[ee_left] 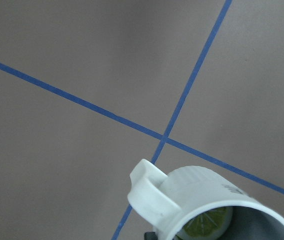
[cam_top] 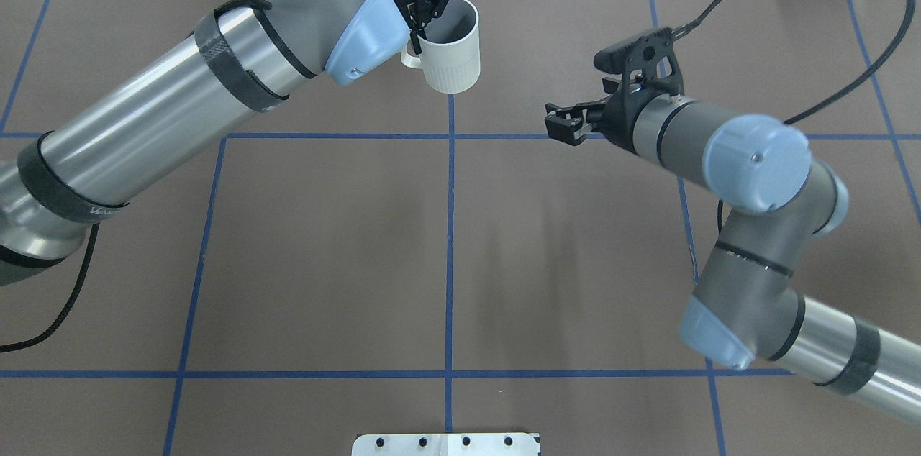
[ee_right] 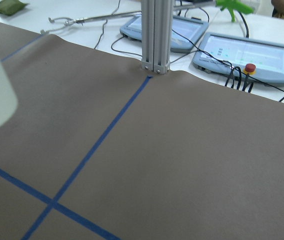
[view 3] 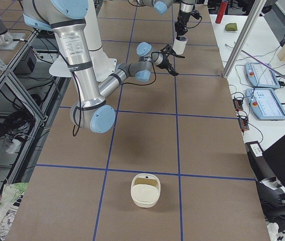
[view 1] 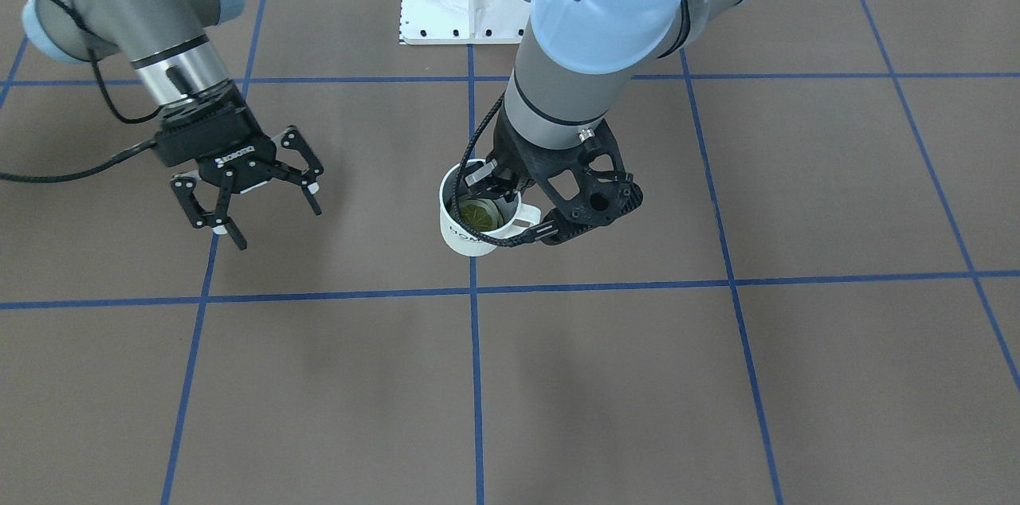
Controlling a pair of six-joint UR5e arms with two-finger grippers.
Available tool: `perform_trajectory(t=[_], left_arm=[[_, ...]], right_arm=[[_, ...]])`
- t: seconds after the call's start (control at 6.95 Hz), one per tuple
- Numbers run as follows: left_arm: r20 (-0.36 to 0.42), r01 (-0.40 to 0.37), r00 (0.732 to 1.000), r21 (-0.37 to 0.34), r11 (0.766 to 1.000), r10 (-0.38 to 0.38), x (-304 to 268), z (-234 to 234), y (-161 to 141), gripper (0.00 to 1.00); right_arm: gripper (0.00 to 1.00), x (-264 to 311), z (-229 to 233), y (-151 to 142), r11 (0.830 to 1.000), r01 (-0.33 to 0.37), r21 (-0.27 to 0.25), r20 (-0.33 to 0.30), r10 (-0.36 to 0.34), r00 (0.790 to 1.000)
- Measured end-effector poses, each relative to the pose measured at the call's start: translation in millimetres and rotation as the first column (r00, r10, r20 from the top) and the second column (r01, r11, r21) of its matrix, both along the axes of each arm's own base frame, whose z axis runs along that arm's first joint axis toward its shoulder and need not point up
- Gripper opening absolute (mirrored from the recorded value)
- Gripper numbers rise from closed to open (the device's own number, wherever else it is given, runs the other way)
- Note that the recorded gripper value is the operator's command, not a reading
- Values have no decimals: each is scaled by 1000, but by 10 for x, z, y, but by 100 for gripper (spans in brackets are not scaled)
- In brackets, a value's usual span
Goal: Left arm hands cup to right arm to dump lemon
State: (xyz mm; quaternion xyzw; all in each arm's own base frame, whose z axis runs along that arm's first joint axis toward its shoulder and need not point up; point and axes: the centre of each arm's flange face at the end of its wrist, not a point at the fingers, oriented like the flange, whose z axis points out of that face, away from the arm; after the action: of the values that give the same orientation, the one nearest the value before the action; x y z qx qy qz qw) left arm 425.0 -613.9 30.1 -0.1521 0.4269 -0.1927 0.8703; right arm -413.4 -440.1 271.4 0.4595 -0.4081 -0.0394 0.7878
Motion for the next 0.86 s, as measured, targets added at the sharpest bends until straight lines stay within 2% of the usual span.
perform_trajectory(t=[0.14,0.43,0.58,0.86], left_arm=[[0,25,1000,-29,999,-25,-1,-45,-9,0],[-11,70,997,-89,994,-71,-10,-188,17,0],[-19,71,997,-89,994,-73,-17,-262,42,0],[-43,35,998,-24,999,-36,-59,-364,121,0]], right_arm=[[99,-249,-100,265,998,-40,43,20,39,999],[99,-604,-324,684,990,-101,94,60,96,994],[99,-706,-399,843,986,-126,110,88,117,989],[99,-792,-423,1006,982,-138,131,150,118,982]])
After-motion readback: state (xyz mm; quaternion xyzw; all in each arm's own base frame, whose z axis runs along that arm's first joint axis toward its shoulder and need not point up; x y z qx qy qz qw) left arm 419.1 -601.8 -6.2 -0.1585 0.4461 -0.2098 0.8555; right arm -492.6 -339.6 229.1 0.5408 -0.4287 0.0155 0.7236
